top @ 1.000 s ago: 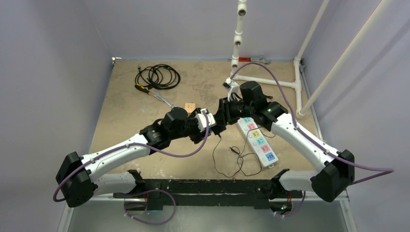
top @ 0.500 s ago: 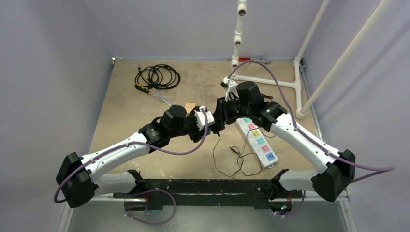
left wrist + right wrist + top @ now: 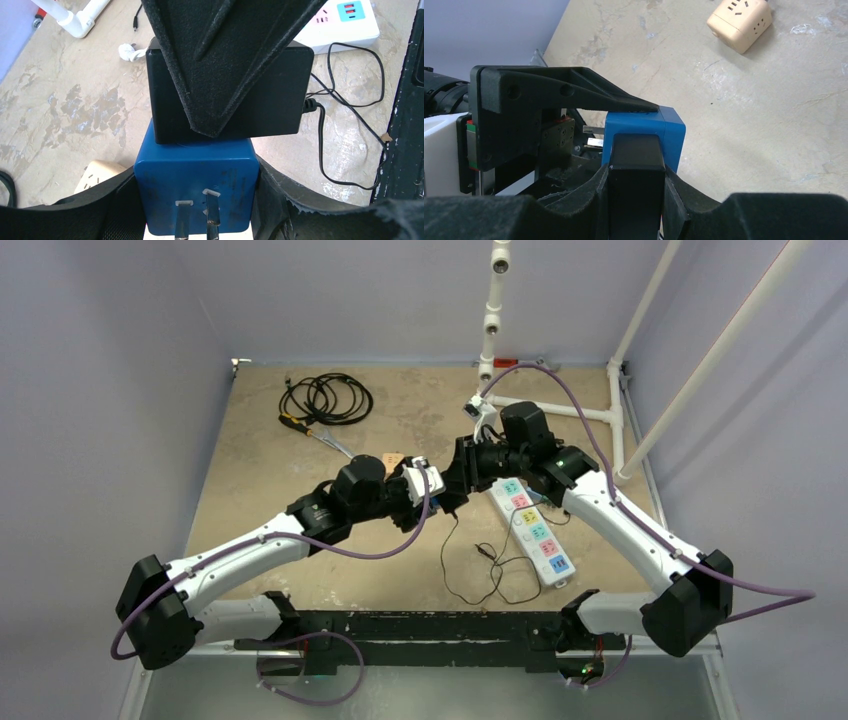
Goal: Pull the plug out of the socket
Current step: Remove the plug from the socket.
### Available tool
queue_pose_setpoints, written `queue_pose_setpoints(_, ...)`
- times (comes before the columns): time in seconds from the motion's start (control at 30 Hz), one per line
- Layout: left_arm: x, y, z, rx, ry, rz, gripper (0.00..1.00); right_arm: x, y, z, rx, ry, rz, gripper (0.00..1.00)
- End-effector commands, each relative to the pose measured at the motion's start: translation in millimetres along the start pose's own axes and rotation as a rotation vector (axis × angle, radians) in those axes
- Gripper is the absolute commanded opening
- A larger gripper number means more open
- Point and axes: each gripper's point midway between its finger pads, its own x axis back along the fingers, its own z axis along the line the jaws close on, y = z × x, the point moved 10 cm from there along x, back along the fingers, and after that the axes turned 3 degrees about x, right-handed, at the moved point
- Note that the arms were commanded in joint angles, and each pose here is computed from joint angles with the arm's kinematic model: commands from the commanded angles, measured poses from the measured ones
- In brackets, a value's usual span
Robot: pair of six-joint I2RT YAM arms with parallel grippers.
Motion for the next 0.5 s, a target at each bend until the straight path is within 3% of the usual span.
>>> queue_pose_setpoints(0.0, 4, -3, 2, 0.048, 0.031, 0.050, 0.00, 12, 11, -1, 0.113, -0.107, -0.063, 0.00)
queue_pose_setpoints(0.27, 4, -2, 7, 0.069, 0.064, 0.054, 0.00, -1, 10, 3, 0.127, -0.328, -0.072, 0.00)
queue_pose_setpoints(0.47, 5, -3, 13, 0.093, 0.092, 0.059, 0.00, 1, 10, 5, 0.120, -0.366, -0.081, 0.00)
